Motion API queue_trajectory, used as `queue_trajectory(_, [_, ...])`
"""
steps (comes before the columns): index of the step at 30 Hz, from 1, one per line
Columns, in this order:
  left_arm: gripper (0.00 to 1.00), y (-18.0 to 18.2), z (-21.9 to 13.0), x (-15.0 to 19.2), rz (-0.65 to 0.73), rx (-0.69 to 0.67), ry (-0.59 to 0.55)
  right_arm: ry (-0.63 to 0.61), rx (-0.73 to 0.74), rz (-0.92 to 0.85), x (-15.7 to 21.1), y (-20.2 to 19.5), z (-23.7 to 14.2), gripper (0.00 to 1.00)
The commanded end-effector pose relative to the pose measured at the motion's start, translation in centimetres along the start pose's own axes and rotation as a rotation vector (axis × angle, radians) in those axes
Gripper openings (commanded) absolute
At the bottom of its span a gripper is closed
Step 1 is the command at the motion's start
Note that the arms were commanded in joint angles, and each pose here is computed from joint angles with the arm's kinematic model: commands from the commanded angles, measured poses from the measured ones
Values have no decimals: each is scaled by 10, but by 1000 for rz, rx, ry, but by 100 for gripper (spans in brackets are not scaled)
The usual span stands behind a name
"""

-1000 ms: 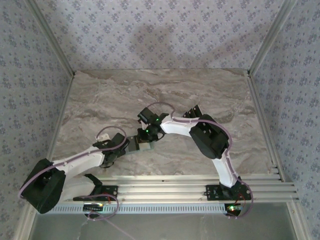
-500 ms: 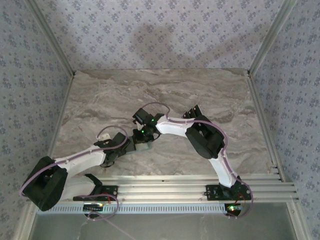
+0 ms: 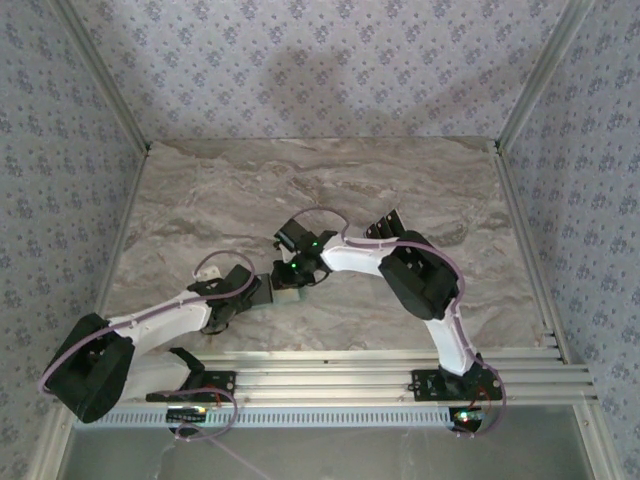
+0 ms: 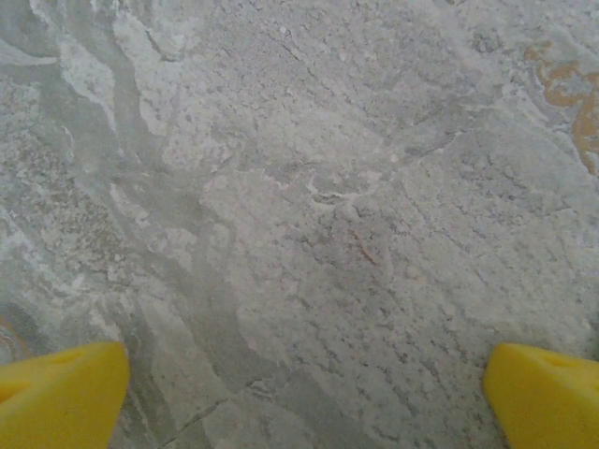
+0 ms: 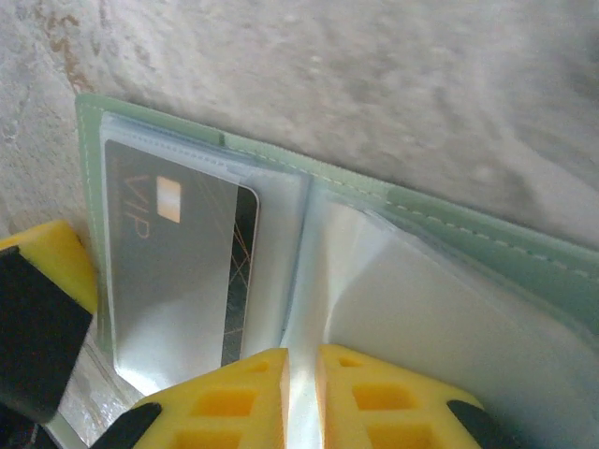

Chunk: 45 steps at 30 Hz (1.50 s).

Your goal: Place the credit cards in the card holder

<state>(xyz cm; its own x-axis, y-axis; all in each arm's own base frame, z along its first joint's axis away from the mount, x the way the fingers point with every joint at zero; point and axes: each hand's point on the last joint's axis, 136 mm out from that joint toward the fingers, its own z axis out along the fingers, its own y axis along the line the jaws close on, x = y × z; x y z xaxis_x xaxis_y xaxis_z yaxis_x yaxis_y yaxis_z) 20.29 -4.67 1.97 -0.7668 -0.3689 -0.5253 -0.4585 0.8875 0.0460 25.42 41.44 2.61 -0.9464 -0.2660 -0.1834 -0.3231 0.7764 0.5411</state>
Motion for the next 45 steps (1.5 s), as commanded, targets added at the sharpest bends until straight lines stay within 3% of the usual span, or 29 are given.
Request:
queue_trajectory(1, [100, -15, -7, -11, -3, 59, -14, 21, 53, 47, 12, -27, -4, 18])
queue_trajectory(8, [100, -20, -14, -21, 6, 88, -26, 5, 66, 47, 10, -37, -13, 18])
queue_trajectory(19, [100, -16, -8, -16, 16, 63, -15, -29, 39, -39, -1, -7, -34, 18])
queue_trajectory(45, [100, -22, -3, -10, 16, 88, 7, 29, 24, -39, -3, 10, 4, 17])
